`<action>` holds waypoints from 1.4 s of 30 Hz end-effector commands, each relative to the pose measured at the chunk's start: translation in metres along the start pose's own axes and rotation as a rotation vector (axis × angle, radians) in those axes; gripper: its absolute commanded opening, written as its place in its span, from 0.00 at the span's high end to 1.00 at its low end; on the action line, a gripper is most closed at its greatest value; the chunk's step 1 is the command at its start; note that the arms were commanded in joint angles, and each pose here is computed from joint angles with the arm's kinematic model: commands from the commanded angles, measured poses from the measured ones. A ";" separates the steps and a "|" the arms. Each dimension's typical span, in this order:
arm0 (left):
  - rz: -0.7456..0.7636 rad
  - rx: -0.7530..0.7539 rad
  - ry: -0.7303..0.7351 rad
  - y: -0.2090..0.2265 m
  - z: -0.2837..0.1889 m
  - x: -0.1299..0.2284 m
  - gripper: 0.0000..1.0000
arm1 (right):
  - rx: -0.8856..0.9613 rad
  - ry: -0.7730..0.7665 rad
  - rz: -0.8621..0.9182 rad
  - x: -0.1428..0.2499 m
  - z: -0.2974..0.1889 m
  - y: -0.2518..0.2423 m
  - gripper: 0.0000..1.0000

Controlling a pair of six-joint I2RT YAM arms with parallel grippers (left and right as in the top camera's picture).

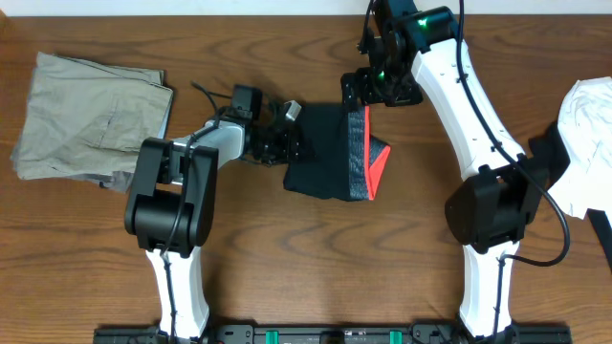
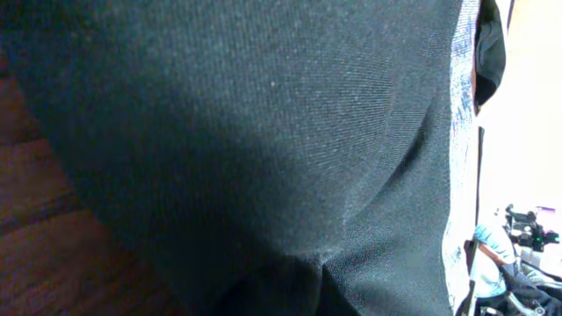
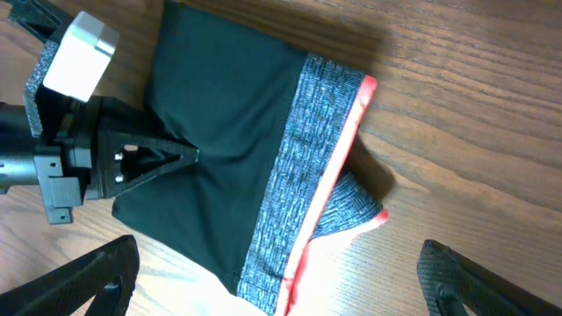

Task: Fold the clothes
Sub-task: 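Move the left gripper right and grasp the folded leggings bundle, then carry the bundle leftward with the left gripper onto the khaki trousers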

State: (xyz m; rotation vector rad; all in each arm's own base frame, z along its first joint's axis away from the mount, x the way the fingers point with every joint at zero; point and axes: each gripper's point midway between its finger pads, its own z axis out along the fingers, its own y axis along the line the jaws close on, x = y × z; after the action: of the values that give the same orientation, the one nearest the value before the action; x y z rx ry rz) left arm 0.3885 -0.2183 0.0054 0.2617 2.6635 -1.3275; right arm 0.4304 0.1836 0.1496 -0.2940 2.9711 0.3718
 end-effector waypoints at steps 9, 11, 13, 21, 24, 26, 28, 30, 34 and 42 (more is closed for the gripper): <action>0.111 -0.176 -0.107 0.034 -0.025 -0.047 0.94 | 0.008 -0.007 -0.003 0.003 -0.015 -0.002 0.01; 0.126 -0.222 -0.136 0.043 -0.040 -0.061 0.94 | 0.017 -0.002 -0.002 0.005 -0.015 -0.004 0.01; 0.145 -0.262 -0.161 0.051 -0.055 -0.073 0.94 | 0.021 0.001 0.000 0.006 -0.015 -0.005 0.01; 0.176 -0.395 -0.263 0.088 -0.110 -0.103 0.94 | 0.023 0.017 0.003 0.009 -0.015 -0.005 0.01; 0.172 -0.452 -0.284 0.106 -0.128 -0.105 0.94 | 0.024 0.023 0.004 0.011 -0.015 -0.005 0.01; 0.151 -0.469 -0.300 0.115 -0.139 -0.105 0.94 | 0.024 0.024 0.004 0.011 -0.015 -0.005 0.01; 0.132 -0.478 -0.316 0.123 -0.150 -0.105 0.94 | 0.024 0.024 0.005 0.011 -0.015 -0.005 0.01; 0.117 -0.485 -0.327 0.129 -0.158 -0.105 0.94 | 0.024 0.023 0.006 0.011 -0.015 -0.006 0.01; 0.081 -0.495 -0.334 0.136 -0.173 -0.102 0.94 | 0.024 0.023 0.006 0.011 -0.015 -0.006 0.01; 0.086 -0.529 -0.418 0.121 -0.224 -0.118 0.94 | 0.028 0.022 0.005 0.011 -0.015 -0.006 0.01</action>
State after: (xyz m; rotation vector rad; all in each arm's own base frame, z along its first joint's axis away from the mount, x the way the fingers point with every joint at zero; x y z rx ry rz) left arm 0.5014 0.0041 0.0295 0.0105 2.5680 -0.6165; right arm 0.4160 0.1769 0.1467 -0.2895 3.0376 0.3416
